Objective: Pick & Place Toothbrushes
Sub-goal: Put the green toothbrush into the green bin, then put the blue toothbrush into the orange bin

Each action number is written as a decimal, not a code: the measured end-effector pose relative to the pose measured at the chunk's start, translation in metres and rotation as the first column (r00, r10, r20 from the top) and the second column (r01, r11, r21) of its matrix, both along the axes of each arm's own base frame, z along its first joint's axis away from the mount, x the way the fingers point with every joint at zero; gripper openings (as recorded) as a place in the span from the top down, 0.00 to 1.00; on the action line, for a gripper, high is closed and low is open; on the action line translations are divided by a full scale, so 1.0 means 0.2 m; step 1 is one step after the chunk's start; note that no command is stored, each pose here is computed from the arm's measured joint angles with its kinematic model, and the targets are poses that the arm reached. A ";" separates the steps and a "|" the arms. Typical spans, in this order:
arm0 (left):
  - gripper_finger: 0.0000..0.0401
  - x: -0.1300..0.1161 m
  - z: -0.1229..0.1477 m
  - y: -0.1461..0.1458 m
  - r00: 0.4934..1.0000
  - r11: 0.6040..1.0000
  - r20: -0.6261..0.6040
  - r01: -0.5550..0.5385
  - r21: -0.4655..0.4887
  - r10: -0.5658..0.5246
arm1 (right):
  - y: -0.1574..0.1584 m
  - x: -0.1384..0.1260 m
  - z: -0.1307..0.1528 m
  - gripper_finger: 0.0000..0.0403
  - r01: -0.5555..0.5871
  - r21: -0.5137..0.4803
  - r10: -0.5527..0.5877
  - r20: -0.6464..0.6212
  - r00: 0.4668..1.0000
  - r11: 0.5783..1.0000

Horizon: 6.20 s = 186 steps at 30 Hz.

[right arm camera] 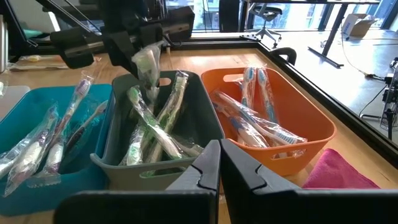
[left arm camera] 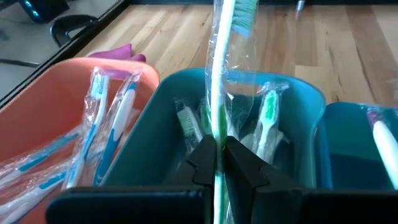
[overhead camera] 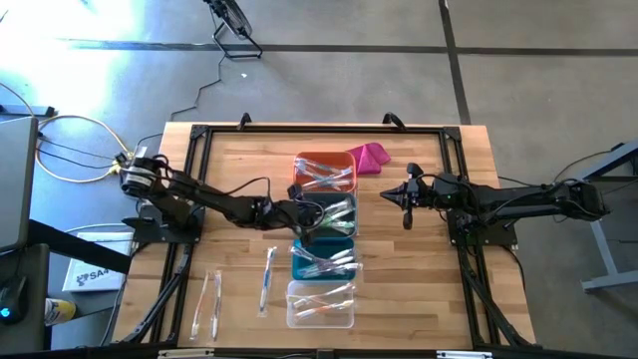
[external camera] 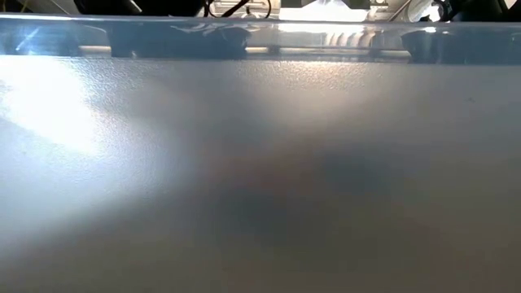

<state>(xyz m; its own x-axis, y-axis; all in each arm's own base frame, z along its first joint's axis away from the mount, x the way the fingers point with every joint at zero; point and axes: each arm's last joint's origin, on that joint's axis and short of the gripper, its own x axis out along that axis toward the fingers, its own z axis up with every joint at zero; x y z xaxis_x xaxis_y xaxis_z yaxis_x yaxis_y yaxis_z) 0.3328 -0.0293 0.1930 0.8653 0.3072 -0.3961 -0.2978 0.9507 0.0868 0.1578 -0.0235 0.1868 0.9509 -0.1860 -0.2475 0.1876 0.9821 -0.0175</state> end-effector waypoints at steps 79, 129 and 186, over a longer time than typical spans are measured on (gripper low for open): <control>0.64 -0.14 0.30 -0.35 0.887 0.961 -0.461 -0.120 -0.251 -0.009 | 0.00 0.00 0.00 0.99 0.000 0.002 0.000 0.001 1.000 1.000; 0.64 -0.26 0.20 -0.37 0.723 0.643 -0.674 -0.591 -0.486 0.155 | 0.00 0.00 0.00 0.99 -0.001 0.001 0.001 0.001 1.000 1.000; 0.82 -0.42 -0.26 -0.31 0.707 0.522 -0.678 -0.664 -0.535 0.204 | 0.00 0.00 0.00 0.99 -0.001 0.001 0.001 0.001 1.000 1.000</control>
<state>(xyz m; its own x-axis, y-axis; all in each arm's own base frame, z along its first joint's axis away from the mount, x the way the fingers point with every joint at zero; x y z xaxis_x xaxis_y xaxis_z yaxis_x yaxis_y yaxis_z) 0.2487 -0.0919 0.1402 0.3104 0.0088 -0.9506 -0.8205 0.5074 -0.2633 0.1578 -0.0234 0.1870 0.9513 -0.1850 -0.2467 0.1867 0.9823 -0.0166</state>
